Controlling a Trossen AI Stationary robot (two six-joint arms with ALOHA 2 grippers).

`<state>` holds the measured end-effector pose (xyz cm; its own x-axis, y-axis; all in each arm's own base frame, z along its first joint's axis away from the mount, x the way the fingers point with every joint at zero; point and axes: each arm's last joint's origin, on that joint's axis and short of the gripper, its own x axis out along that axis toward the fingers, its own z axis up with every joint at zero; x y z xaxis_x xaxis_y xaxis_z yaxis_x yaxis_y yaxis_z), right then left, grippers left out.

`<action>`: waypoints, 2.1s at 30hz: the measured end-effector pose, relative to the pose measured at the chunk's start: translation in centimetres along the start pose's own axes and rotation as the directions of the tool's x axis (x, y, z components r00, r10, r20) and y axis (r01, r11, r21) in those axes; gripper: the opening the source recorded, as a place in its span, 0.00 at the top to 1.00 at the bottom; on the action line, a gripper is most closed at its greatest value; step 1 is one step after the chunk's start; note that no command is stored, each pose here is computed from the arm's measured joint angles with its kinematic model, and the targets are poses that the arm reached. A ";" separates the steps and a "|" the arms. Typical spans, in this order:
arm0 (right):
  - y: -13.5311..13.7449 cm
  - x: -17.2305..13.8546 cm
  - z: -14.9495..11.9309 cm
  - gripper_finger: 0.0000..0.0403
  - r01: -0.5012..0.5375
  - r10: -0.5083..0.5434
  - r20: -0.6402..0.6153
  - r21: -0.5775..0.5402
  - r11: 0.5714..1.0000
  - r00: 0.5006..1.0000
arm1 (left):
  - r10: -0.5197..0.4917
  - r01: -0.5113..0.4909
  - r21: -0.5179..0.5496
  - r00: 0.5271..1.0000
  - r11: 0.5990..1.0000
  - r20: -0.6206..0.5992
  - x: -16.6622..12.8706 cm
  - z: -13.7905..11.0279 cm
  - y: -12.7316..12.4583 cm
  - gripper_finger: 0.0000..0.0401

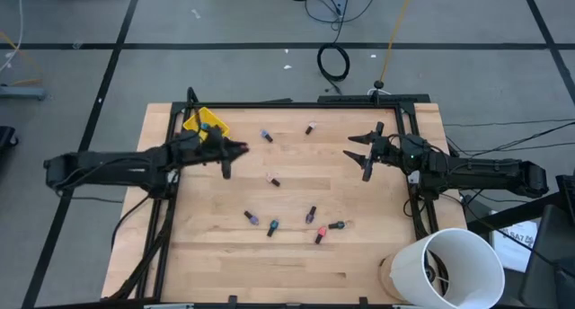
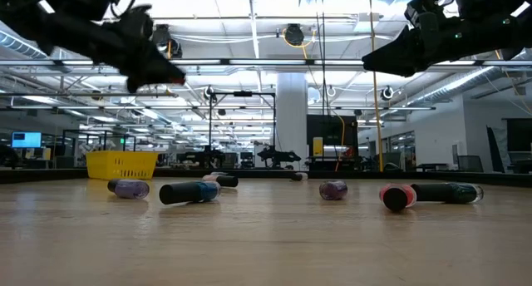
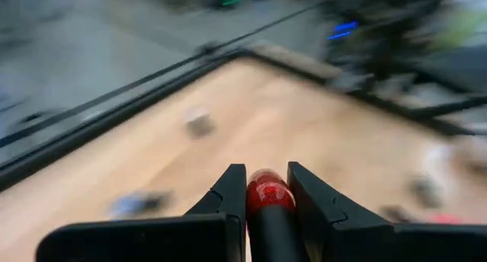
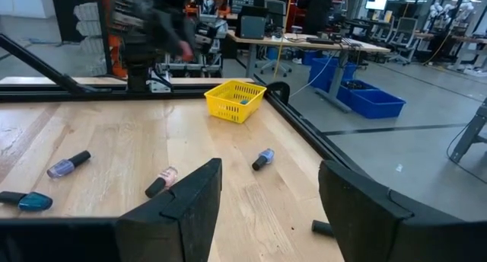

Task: Pick & Place Nail Polish
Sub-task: Put the red nail polish into the yellow bin, then put the dark green nail polish into the yellow bin

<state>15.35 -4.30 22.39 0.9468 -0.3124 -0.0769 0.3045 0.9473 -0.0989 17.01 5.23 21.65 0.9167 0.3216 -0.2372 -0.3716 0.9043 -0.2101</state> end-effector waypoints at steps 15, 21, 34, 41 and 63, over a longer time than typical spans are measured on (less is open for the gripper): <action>-0.4 0.0 -0.1 0.48 0.024 -0.024 -0.009 0.006 1.000 1.000 | 0.685 -0.690 -0.231 0.719 0.686 -0.115 -4.2 -2.0 3.5 0.87; -0.4 0.0 -0.1 0.48 0.023 -0.023 -0.010 0.006 1.000 1.000 | 0.757 -0.775 -0.272 0.624 0.570 -0.193 -4.3 -2.8 4.5 0.87; -0.4 0.0 -0.1 0.48 0.022 -0.022 -0.008 0.007 1.000 1.000 | 0.842 -0.901 -0.207 0.431 0.382 -0.325 -2.2 -4.6 7.2 0.84; -0.4 0.0 -0.1 0.48 0.021 -0.021 -0.008 0.007 1.000 1.000 | 0.826 -0.889 -0.147 0.458 0.434 -0.329 0.1 -5.0 8.6 0.84; -0.4 0.0 -0.2 0.48 0.019 -0.019 -0.024 -0.002 1.000 1.000 | 0.829 -0.910 -0.061 0.400 0.410 -0.392 -0.1 -5.4 10.7 0.26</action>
<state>15.24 -4.68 22.17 0.9381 -0.3320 -0.0983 0.3223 0.9411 -0.1025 12.10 13.32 14.31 0.0009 0.7677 -0.6408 -0.9956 0.0609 0.0716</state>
